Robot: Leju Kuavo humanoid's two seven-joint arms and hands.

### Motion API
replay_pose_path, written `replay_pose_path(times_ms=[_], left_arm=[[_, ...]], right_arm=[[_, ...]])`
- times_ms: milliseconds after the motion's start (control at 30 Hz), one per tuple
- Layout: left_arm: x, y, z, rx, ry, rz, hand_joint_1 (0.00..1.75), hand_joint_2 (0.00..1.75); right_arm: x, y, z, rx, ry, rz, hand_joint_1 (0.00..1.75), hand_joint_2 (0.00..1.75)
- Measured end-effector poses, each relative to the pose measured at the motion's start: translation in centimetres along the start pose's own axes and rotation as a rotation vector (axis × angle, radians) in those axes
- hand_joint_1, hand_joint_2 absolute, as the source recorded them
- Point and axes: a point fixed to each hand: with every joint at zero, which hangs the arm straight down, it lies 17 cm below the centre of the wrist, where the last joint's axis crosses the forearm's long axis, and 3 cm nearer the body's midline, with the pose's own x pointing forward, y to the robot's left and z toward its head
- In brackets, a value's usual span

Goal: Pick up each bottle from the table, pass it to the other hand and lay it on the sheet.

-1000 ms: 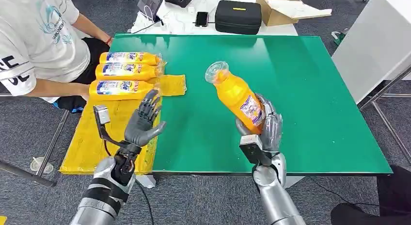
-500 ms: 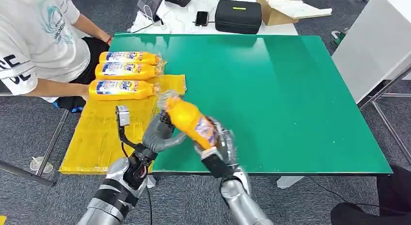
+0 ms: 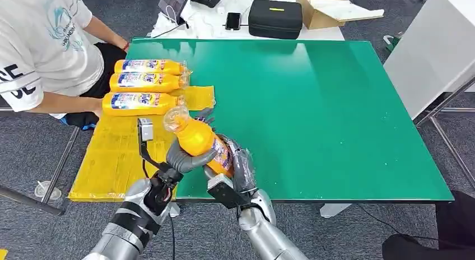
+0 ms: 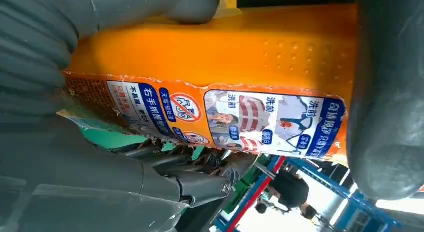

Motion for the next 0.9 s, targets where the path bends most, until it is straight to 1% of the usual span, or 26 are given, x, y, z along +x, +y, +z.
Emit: replay_pose_path(times_ms=[33, 67, 100, 133, 167, 300, 533, 567, 900], left_arm=[[0.0, 0.1, 0.1, 0.002, 0.000, 0.008, 0.00, 1.75], [-0.1, 0.3, 0.2, 0.005, 0.000, 0.011, 0.19, 1.75], [-0.1, 0.4, 0.3, 0.008, 0.000, 0.010, 0.84, 1.75], [-0.1, 0.5, 0.4, 0.012, -0.001, 0.008, 0.84, 1.75], [-0.2, 0.8, 0.4, 0.025, -0.001, -0.010, 1.75, 1.75], [-0.7, 1.1, 0.6, 0.044, 0.004, -0.041, 1.75, 1.75], [-0.2, 1.6, 1.1, 0.068, -0.025, 0.014, 1.75, 1.75], [-0.2, 1.6, 1.2, 0.069, -0.027, 0.018, 1.75, 1.75], [0.2, 1.7, 1.6, 0.084, -0.045, 0.027, 1.75, 1.75]], right_arm=[[-0.1, 0.2, 0.0, 0.007, 0.002, -0.002, 1.75, 1.75], [-0.2, 0.5, 0.1, 0.017, 0.006, -0.001, 1.75, 1.75], [-0.3, 0.7, 0.1, 0.026, 0.009, -0.001, 1.75, 1.75], [-0.4, 0.9, 0.2, 0.031, 0.013, -0.002, 1.75, 1.75], [-0.6, 1.0, 0.3, 0.037, 0.021, -0.005, 1.75, 1.75], [-1.2, 1.5, 0.6, 0.048, 0.046, -0.016, 1.75, 1.75], [-1.4, 2.2, 0.7, 0.071, 0.063, -0.017, 1.75, 1.75], [-1.4, 2.3, 0.7, 0.074, 0.065, -0.015, 1.73, 1.75], [-1.4, 2.5, 0.6, 0.084, 0.063, -0.011, 1.75, 1.75]])
